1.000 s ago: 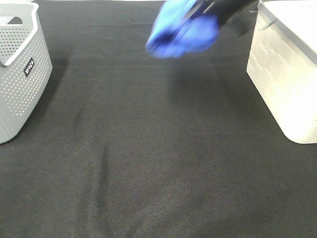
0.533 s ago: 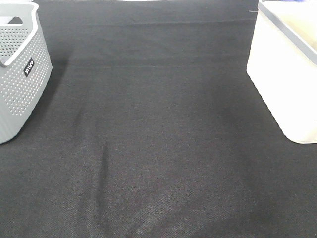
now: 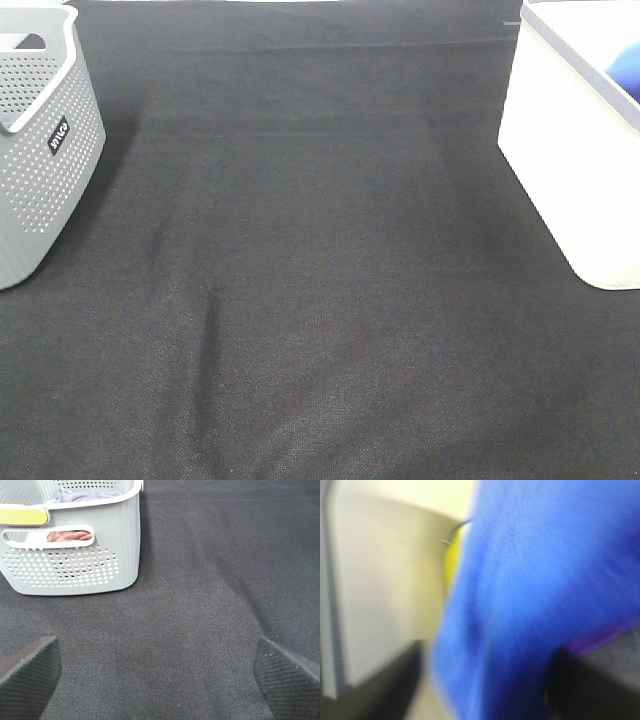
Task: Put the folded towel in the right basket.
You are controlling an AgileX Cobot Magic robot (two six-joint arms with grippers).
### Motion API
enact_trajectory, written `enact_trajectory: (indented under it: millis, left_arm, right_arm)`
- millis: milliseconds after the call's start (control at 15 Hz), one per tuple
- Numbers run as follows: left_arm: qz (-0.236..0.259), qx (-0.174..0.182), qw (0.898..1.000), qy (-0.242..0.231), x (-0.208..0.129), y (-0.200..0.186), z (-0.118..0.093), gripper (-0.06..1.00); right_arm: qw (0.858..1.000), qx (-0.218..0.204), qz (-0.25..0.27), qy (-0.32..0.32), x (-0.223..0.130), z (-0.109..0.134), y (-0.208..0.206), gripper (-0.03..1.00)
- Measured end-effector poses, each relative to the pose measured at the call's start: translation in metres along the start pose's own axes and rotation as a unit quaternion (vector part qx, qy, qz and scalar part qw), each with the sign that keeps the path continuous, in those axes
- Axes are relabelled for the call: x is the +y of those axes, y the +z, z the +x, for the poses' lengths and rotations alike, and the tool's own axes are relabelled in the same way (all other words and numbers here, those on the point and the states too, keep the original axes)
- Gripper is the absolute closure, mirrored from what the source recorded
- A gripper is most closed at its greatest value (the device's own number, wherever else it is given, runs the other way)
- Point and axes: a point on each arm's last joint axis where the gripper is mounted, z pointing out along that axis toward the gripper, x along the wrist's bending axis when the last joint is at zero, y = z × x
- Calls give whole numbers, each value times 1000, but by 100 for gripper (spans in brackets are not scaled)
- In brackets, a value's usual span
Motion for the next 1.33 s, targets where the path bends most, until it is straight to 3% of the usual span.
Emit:
enact_trajectory:
  millis: [67,133,267,467,533,667,800,1067,1200,1333]
  left_arm:
    - [0,0,1000,0,0,0,0,-3]
    - [0,0,1000,0,0,0,0,-3]
    - [0,0,1000,0,0,0,0,-3]
    - [0,0,1000,0,0,0,0,-3]
    - [0,0,1000,0,0,0,0,-3]
    - [0,0,1000,0,0,0,0,-3]
    - [0,0,1000,0,0,0,0,-3]
    - [0,0,1000,0,0,0,0,-3]
    - [0,0,1000,0,0,0,0,-3]
    - [0,0,1000,0,0,0,0,-3]
  right_arm:
    - [1000,-13,6,-10,-1,-4,3,10]
    - [999,-25,10,-19,-2,-6,4,4]
    - [999,-23,12,-36,2,3,-1,1]
    - [992,-16,27,-120,10,66,-25,1]
    - [992,-16,27,-120,10,66,-25,1]
    - [981,-32,56,-185,1,117,-41,0]
    - [976,-38,48,-211,-5,142,-54,0]
    - [980,-7,47,-194,-31,148,-95,1]
    - [978,-5,73,-198,-73,155,-113,1]
    - [974,-22,93,-205,-114,147,-128,1]
